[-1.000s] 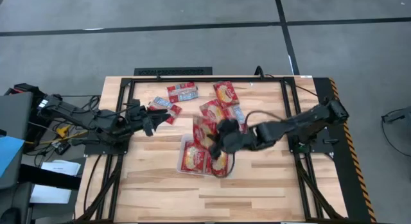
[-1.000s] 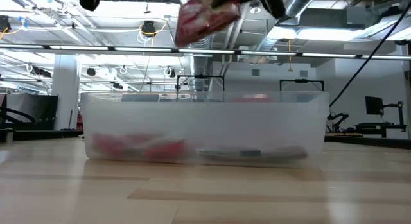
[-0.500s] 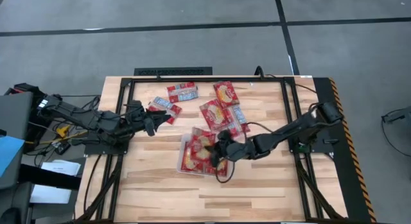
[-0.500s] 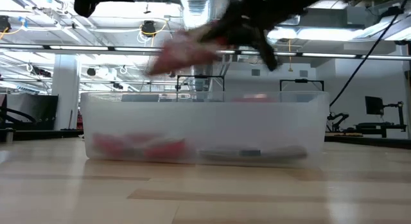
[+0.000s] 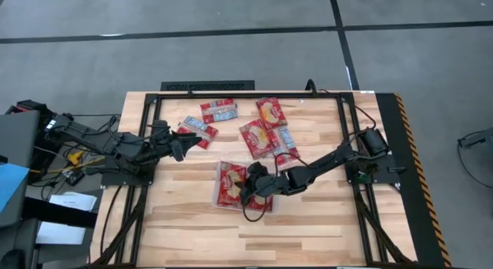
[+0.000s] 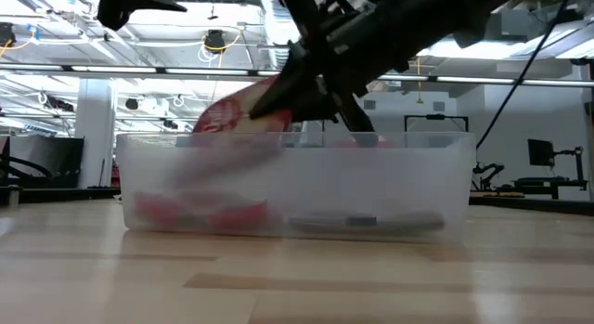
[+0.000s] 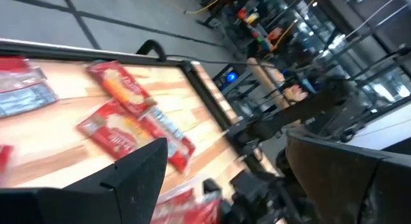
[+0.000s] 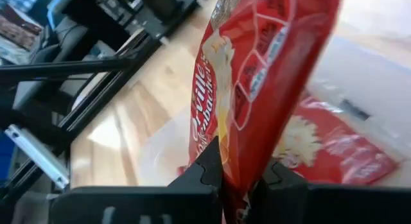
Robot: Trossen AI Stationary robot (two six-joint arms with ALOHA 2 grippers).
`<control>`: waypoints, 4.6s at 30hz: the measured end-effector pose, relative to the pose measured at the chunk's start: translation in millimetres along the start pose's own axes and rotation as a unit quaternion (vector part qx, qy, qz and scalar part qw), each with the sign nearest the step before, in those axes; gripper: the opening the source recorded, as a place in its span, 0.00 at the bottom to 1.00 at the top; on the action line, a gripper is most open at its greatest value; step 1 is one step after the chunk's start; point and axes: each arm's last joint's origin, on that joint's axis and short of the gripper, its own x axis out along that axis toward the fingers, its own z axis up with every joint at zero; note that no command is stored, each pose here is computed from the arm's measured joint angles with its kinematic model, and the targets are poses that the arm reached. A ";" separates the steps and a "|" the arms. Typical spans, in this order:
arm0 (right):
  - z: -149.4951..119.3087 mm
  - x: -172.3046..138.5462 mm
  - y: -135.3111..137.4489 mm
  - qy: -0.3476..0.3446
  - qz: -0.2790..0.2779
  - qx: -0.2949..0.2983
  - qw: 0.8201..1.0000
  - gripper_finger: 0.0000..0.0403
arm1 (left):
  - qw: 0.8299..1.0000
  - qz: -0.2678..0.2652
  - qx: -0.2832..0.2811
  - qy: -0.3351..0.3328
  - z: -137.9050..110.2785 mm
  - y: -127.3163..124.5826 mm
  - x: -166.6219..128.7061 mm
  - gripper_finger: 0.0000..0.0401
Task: Sort popcorn bags into baskets
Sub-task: Put the red popcorn bag into the transparent bin
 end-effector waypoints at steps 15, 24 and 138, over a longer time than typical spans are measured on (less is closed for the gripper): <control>-7.1 10.9 3.0 0.041 0.016 -0.036 0.998 0.37 | 1.000 0.013 0.011 0.006 -1.4 3.3 -0.6 0.76; -2.0 9.7 -6.3 0.101 0.004 -0.065 0.993 0.61 | 1.000 0.015 0.017 0.007 -1.8 3.9 -0.6 0.76; 100.7 -118.9 41.9 0.226 -0.040 -0.300 0.926 0.21 | 0.800 0.439 0.079 0.402 13.7 270.0 136.5 0.35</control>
